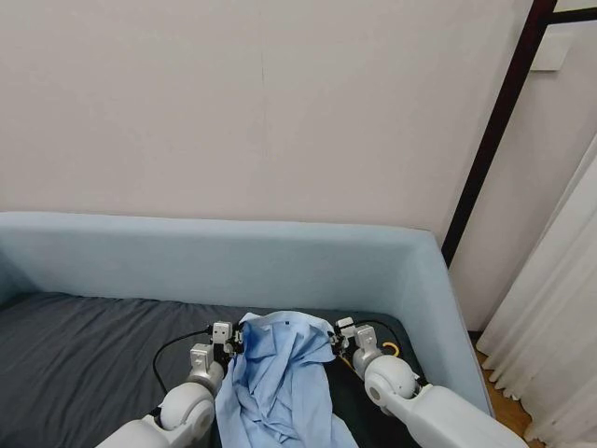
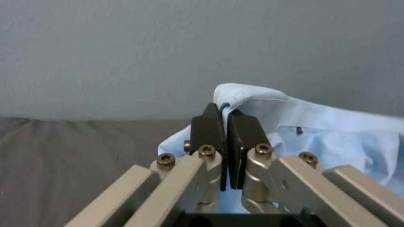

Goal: Pick up the clothes from the sofa and hang them on the clothes hanger.

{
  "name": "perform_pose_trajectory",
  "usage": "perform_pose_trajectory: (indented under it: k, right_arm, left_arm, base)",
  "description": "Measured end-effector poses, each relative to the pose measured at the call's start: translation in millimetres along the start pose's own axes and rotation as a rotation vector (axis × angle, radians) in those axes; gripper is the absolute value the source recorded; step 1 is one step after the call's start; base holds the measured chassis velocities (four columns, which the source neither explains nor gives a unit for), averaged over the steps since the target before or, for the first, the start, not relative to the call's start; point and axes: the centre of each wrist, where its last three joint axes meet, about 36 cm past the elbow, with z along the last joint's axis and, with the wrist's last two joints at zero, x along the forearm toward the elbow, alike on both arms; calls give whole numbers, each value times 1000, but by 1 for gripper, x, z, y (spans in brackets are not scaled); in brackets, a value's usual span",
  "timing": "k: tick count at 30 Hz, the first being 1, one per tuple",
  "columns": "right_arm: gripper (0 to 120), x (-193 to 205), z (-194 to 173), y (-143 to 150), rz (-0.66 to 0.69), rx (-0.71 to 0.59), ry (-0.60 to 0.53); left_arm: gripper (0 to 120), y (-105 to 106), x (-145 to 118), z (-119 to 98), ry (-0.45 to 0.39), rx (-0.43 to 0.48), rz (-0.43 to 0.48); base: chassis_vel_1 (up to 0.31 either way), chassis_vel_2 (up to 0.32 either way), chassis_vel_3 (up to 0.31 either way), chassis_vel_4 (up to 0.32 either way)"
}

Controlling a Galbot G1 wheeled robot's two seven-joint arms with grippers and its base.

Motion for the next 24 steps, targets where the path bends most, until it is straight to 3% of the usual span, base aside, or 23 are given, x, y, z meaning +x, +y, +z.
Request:
perform_pose_trajectory:
  k: [8,11,16,24]
  right_arm:
    - [66,24,25,-67,-34,7,53]
    - [79,18,49,-100,-89,17,106]
    - [97,-1,73,-120,-146,5,163]
    - [100,-21,102,-133,-151,3,246]
  left_arm:
    - [0,-3,-1,0,3,-5,10]
    - [0,-2,2,4,8,-10,9]
    - [0,0,8,4,7,-11,11]
    - [0,3,16,6,-1,-9,12]
  base:
    - [0,0,0,0]
    - [0,0,0,0]
    - [0,0,0,0]
    - [0,0,0,0]
